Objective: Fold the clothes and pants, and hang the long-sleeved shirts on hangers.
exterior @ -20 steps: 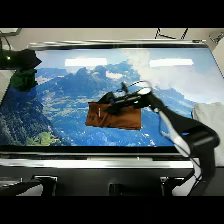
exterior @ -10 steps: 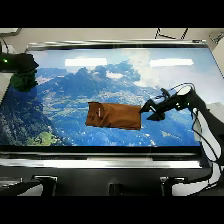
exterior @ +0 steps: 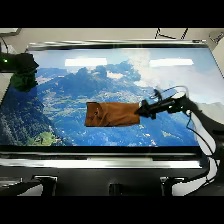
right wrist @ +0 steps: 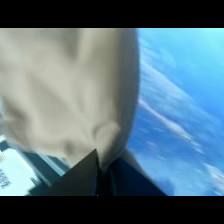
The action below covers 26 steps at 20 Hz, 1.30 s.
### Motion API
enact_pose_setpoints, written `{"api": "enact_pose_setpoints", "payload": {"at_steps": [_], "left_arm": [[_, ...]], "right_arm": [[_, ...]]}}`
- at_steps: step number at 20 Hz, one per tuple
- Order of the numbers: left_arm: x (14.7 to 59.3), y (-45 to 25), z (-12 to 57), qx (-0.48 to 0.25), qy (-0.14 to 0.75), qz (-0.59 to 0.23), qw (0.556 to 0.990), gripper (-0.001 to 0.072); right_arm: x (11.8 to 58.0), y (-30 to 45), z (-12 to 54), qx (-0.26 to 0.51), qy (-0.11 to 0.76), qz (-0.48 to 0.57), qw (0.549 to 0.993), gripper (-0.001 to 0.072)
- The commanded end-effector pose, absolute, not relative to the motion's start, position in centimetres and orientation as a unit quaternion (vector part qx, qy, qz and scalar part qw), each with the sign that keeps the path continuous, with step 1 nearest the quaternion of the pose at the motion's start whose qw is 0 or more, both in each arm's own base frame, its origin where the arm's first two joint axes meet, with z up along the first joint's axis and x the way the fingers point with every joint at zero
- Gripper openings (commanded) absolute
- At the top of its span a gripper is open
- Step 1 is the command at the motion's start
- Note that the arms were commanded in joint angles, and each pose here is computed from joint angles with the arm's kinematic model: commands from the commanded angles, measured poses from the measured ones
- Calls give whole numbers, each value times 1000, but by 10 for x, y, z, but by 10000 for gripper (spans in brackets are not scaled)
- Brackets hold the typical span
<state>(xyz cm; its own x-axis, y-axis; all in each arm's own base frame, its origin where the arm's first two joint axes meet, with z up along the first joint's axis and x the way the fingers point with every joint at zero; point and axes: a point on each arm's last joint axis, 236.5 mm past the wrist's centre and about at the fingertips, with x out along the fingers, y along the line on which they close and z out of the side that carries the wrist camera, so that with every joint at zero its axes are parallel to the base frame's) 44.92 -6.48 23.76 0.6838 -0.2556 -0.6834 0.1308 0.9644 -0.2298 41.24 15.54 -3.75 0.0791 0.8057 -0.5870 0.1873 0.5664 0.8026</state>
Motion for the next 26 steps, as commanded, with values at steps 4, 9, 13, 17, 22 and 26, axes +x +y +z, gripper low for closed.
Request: {"api": "enact_pose_setpoints", "payload": {"at_steps": [4, 9, 13, 17, 22, 26], "left_arm": [[457, -64, 239, -84, 373, -103, 918, 26], [465, -63, 236, -87, 368, -102, 920, 26], [466, -63, 233, -87, 371, -101, 919, 26], [467, -64, 231, -87, 373, -101, 918, 26], [468, -63, 231, -87, 373, -101, 918, 26], [467, -65, 231, -86, 373, -102, 918, 26]], "right_arm": [[459, 59, 151, 385, 500, 251, 734, 41], [458, -79, 232, 354, 417, 76, 834, 42], [431, -196, 225, 422, 371, -58, 825, 42], [406, -259, 219, 455, 338, -120, 815, 41], [368, -295, 218, 493, 324, -178, 788, 41], [312, -314, 190, 494, 381, -255, 739, 41]]}}
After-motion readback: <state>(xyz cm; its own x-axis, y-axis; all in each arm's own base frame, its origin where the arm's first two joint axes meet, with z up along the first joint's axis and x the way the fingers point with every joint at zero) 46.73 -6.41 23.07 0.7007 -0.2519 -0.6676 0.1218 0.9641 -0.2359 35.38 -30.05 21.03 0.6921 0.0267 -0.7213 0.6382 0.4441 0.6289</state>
